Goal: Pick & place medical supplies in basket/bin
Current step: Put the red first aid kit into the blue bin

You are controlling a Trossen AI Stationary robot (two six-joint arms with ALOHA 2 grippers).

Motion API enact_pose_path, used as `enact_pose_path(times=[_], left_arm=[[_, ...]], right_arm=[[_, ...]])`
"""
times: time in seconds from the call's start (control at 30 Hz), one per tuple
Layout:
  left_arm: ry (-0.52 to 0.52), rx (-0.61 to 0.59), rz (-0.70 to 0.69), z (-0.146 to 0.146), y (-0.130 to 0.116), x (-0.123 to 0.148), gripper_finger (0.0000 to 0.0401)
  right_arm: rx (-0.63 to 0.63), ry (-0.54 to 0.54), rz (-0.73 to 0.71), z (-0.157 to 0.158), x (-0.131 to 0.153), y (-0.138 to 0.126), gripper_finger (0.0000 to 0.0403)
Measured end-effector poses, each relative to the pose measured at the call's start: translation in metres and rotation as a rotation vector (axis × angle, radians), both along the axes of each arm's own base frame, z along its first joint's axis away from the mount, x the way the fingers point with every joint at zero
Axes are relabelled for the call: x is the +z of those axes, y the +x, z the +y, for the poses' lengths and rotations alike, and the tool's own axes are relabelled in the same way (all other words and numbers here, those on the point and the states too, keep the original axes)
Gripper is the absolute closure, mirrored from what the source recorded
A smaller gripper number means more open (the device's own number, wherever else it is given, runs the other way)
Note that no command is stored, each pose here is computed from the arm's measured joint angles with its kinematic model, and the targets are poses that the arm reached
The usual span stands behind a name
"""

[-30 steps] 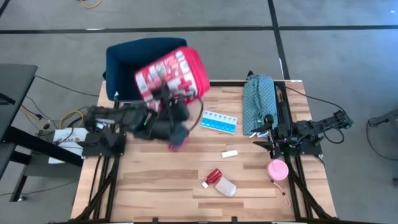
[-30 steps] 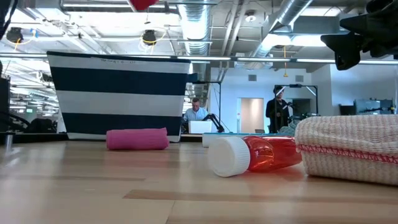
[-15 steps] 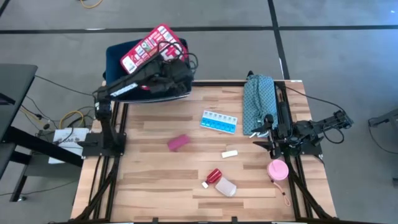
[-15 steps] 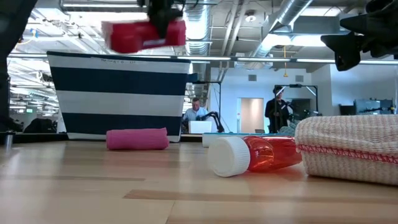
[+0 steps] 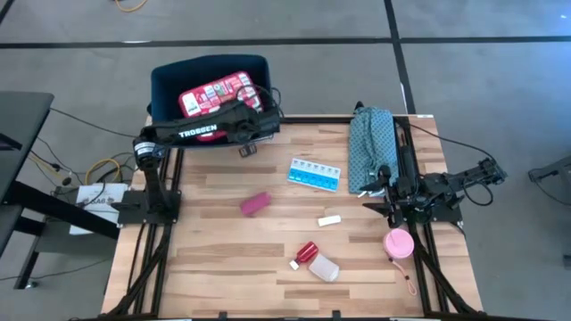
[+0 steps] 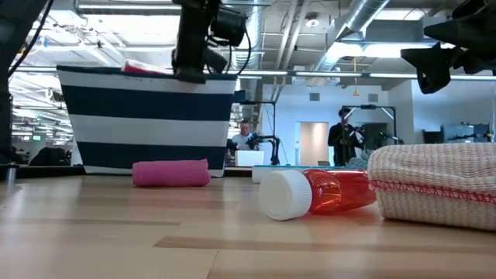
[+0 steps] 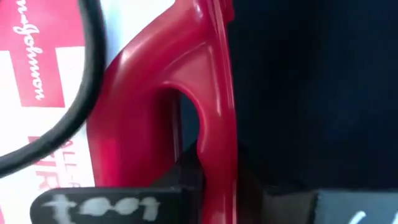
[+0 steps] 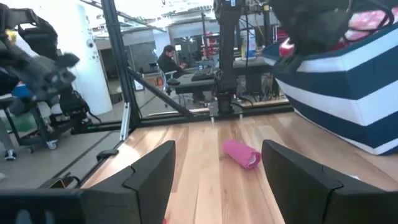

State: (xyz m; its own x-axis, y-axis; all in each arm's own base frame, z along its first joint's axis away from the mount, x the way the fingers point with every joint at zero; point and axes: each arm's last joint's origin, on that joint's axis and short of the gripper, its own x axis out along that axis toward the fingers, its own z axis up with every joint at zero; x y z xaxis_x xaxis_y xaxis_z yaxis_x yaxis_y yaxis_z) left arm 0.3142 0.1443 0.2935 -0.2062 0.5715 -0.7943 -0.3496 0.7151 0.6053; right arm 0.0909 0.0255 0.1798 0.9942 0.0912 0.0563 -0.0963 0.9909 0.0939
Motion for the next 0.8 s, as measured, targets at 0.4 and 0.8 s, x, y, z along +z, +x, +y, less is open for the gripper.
enact_pose_path(times=[0.4,0.8], left_arm=[[-0.033,-0.147,0.067,0.007,0.003,-0.042,0.0363],[-0.059,-0.124,0.018,0.003,0.006,-0.037,0.0363]], right_arm=[[0.001,-0.002,0.009,0.0,-0.001,0.0,0.0168],[-0.003,-0.004,0.013,0.0,-0.001,0.0,0.0168]])
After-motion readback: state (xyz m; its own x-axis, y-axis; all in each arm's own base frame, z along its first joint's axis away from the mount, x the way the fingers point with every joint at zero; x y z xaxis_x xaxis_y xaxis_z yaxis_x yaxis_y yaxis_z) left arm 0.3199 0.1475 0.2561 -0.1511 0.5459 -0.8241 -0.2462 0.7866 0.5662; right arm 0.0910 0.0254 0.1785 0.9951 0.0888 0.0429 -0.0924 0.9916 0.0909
